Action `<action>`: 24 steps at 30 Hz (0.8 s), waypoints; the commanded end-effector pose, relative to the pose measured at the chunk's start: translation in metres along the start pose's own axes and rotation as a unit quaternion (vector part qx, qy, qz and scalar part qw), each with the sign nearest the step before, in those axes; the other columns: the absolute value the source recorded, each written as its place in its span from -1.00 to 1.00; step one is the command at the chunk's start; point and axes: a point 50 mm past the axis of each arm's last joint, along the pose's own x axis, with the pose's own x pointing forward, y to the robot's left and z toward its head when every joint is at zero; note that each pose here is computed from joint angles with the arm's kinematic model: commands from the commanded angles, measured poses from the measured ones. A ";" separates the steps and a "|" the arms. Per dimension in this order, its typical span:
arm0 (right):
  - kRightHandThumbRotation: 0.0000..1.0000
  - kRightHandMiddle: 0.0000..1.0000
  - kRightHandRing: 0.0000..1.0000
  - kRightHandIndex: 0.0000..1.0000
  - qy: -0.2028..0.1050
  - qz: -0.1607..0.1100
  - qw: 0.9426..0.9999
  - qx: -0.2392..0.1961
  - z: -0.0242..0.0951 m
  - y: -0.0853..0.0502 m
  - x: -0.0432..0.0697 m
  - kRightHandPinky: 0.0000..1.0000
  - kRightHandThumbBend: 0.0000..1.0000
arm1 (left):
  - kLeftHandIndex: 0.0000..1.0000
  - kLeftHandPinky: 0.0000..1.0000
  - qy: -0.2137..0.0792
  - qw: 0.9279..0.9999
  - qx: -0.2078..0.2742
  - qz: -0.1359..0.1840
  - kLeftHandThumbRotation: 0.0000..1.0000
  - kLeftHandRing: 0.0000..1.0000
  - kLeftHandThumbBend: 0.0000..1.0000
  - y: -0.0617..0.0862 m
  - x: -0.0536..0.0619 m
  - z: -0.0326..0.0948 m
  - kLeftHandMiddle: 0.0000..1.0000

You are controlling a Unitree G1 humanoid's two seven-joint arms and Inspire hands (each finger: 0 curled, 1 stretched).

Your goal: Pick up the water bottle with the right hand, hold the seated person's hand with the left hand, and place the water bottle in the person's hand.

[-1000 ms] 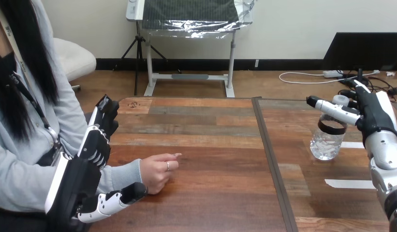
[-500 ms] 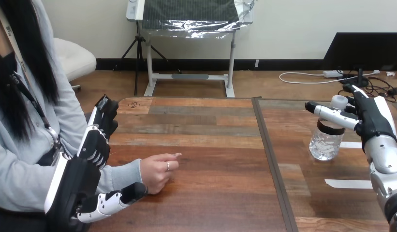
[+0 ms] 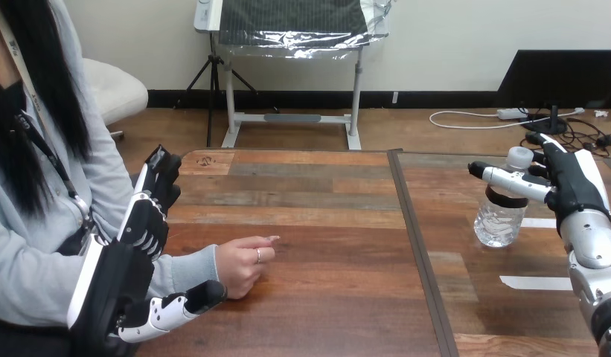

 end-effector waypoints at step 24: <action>-0.39 0.70 0.68 0.81 0.010 0.018 1.000 -0.012 0.010 0.015 0.003 0.53 0.77 | 0.98 0.89 -0.038 0.999 0.017 0.006 0.03 0.99 1.00 0.007 0.010 0.016 1.00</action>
